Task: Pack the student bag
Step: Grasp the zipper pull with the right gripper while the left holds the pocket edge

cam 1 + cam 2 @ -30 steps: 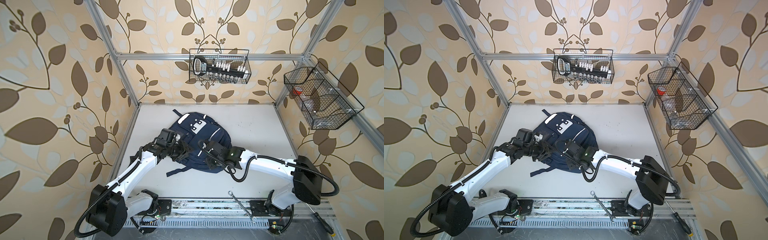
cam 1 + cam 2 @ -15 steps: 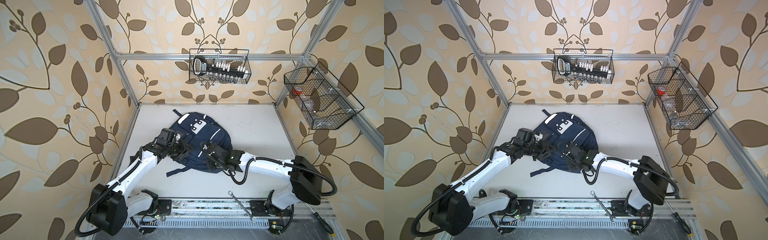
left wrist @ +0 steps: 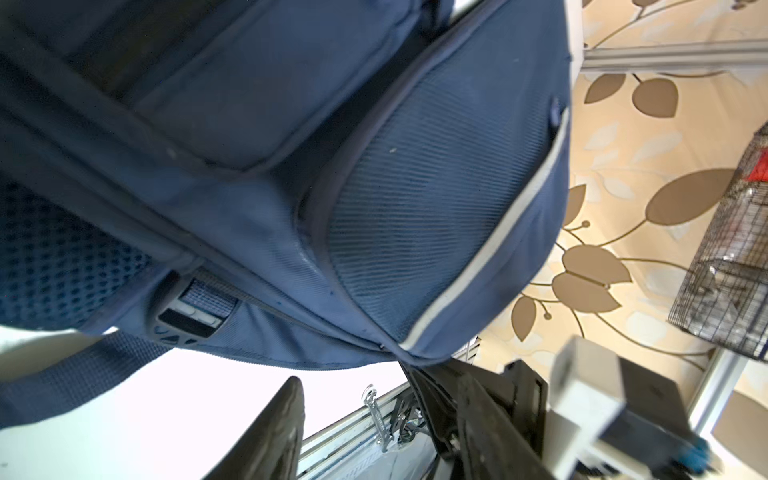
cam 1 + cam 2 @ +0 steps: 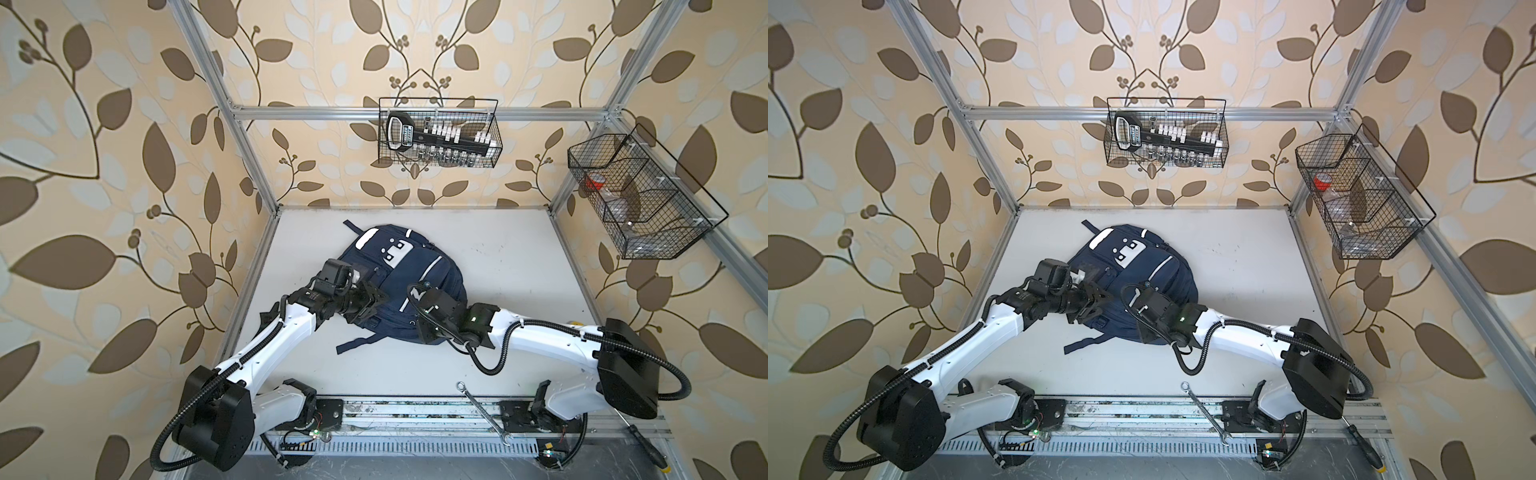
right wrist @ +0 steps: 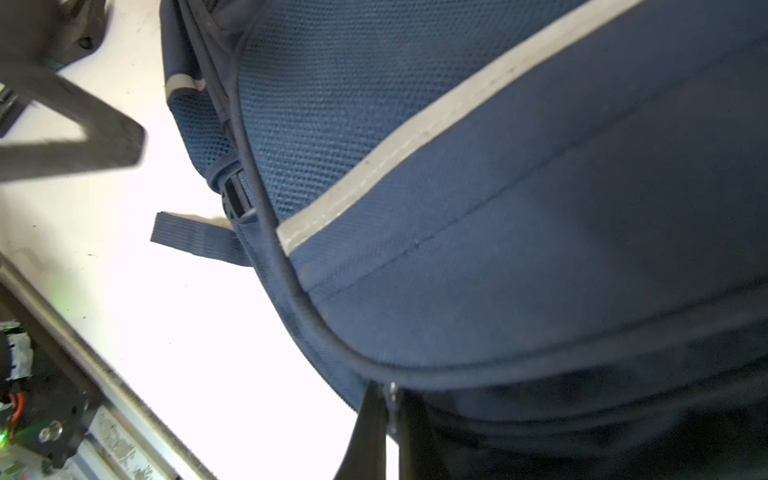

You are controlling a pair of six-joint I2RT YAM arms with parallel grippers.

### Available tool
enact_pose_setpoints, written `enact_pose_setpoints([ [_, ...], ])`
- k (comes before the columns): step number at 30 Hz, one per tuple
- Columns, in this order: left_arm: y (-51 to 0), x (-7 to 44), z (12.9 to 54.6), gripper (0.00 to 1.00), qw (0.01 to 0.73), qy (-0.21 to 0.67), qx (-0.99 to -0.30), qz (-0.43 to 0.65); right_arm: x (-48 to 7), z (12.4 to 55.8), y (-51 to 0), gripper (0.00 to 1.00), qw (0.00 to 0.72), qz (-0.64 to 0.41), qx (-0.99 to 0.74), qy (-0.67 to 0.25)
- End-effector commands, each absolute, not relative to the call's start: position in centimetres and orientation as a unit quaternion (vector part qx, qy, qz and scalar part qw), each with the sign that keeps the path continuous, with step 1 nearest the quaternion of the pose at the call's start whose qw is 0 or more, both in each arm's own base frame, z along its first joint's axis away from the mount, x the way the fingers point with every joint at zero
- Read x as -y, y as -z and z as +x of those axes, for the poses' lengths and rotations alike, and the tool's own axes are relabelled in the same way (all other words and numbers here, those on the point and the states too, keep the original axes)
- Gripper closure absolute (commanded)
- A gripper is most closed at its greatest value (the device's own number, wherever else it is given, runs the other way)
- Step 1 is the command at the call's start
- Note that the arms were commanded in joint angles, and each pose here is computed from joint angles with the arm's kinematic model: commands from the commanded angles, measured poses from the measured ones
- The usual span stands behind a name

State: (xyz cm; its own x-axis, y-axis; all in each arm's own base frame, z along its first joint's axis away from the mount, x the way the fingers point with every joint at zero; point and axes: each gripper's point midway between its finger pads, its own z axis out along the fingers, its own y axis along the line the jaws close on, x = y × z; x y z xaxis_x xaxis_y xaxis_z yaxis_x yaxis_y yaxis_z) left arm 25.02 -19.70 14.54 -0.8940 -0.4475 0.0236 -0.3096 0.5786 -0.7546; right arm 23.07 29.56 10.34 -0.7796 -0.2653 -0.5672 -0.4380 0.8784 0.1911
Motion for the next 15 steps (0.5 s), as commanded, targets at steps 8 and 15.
enact_pose_setpoints([
  [8, -14.5, 22.7, 23.7, 0.33, 0.078, 0.427, -0.861, -0.264, -31.0, 22.8, -15.6, 1.0, 0.273, -0.2, -0.924, -0.179],
  [15, -15.3, 23.4, 24.3, 0.33, 0.071, 0.45, -0.845, -0.279, -31.5, 22.7, -17.9, 1.0, 0.275, -0.206, -0.92, -0.19],
])
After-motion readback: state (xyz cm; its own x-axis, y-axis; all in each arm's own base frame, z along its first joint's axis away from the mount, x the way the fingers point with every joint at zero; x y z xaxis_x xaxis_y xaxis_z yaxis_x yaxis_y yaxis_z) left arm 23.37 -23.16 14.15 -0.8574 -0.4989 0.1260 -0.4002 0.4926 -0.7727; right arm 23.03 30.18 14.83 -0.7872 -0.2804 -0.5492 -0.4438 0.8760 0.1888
